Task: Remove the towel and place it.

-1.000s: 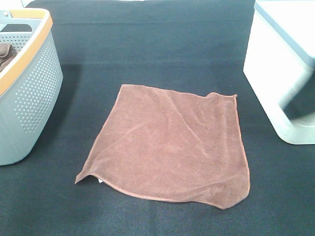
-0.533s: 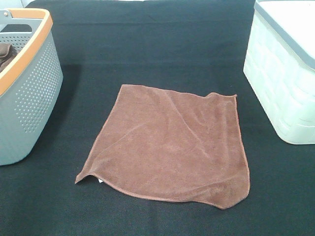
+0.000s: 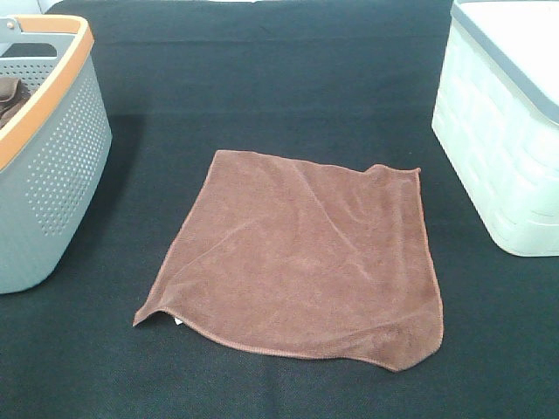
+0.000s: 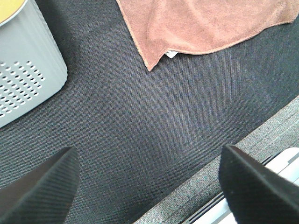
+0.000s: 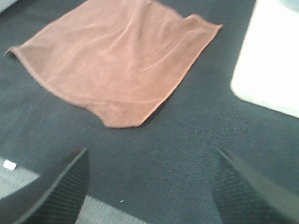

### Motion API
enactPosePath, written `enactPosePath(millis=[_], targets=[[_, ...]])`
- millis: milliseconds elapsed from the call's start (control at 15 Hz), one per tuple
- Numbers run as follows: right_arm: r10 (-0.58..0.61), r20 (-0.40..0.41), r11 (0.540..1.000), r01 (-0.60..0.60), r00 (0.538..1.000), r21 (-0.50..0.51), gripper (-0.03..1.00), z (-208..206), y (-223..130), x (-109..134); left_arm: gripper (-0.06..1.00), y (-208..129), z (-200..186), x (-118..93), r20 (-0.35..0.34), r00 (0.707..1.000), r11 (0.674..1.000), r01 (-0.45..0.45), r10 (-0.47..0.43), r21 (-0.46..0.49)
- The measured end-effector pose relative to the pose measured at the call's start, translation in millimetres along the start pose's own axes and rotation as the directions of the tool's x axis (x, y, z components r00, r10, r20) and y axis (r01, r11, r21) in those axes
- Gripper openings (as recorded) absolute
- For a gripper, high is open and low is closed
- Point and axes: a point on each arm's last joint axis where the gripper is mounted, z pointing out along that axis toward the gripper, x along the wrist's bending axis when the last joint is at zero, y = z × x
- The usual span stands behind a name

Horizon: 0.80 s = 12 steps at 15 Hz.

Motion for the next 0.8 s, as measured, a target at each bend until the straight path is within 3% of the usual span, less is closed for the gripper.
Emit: enactPosePath(millis=[800], targets=[[0.038, 0.019, 0.999, -0.038, 0.999, -0.007, 0.69, -0.1, -0.8, -1.7, 0.78, 0.1, 0.0, -0.1, 0.001, 1.000, 1.000, -0.004, 0.004, -0.001]])
